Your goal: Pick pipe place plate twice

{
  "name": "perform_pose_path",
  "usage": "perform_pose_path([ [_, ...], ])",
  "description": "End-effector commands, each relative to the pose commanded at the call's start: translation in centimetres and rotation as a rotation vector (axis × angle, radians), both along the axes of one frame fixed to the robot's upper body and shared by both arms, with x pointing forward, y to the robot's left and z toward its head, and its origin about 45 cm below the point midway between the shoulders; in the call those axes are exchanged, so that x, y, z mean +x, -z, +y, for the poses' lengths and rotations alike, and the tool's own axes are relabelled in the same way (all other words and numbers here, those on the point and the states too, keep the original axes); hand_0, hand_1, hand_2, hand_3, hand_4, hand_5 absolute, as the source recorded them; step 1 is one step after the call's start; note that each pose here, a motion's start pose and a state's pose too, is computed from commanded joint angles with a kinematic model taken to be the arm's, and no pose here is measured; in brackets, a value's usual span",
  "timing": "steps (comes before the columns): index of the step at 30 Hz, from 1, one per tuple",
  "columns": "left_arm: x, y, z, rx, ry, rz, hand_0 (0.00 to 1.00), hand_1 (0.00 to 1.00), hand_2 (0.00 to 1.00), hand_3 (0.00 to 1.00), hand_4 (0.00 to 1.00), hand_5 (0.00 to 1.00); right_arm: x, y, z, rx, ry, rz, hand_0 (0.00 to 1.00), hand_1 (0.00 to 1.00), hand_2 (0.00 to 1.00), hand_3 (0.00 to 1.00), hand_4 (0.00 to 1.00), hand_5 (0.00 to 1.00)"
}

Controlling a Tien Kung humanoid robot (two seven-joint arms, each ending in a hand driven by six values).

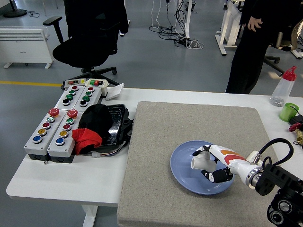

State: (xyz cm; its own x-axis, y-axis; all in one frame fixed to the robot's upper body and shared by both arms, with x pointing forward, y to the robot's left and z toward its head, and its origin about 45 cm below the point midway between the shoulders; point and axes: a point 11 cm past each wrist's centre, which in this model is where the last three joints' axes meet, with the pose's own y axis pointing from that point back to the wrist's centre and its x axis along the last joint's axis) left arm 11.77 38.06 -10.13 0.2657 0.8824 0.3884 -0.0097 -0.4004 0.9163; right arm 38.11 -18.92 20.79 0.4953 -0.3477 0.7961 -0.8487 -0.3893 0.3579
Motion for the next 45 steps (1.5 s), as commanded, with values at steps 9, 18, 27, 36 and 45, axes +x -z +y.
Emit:
perform_pose_path([
  [9,-0.37,0.1,0.0,0.002,0.0,0.009,0.669,0.644,0.666,0.609,0.479,0.998,0.2,0.4,-1.1,-0.047,0.053,0.047,0.998,0.954,0.998,0.959,0.735,0.152],
  [18,-0.66,0.1,0.1,0.006,0.003,0.019,0.669,0.642,0.665,0.609,0.479,0.998,0.2,-2.6,-1.7,0.102,0.073,0.031,0.998,0.996,0.998,0.998,0.834,0.239],
  [27,-0.5,0.1,0.2,0.005,0.002,0.013,0.669,0.642,0.665,0.609,0.478,0.998,3.5,-2.8,-7.1,0.073,0.263,0.008,0.998,0.986,0.998,0.998,0.832,0.25],
  [36,0.0,0.0,0.1,0.004,0.001,0.002,0.671,0.639,0.664,0.609,0.478,0.998,5.3,0.2,-11.7,0.075,0.412,0.107,0.998,0.958,0.998,0.998,0.82,0.251],
  [45,0.22,0.0,-0.1,0.0,0.002,-0.004,0.671,0.64,0.664,0.608,0.476,0.998,5.5,2.0,-12.7,0.04,0.451,0.156,0.911,0.906,0.997,0.983,0.82,0.262],
])
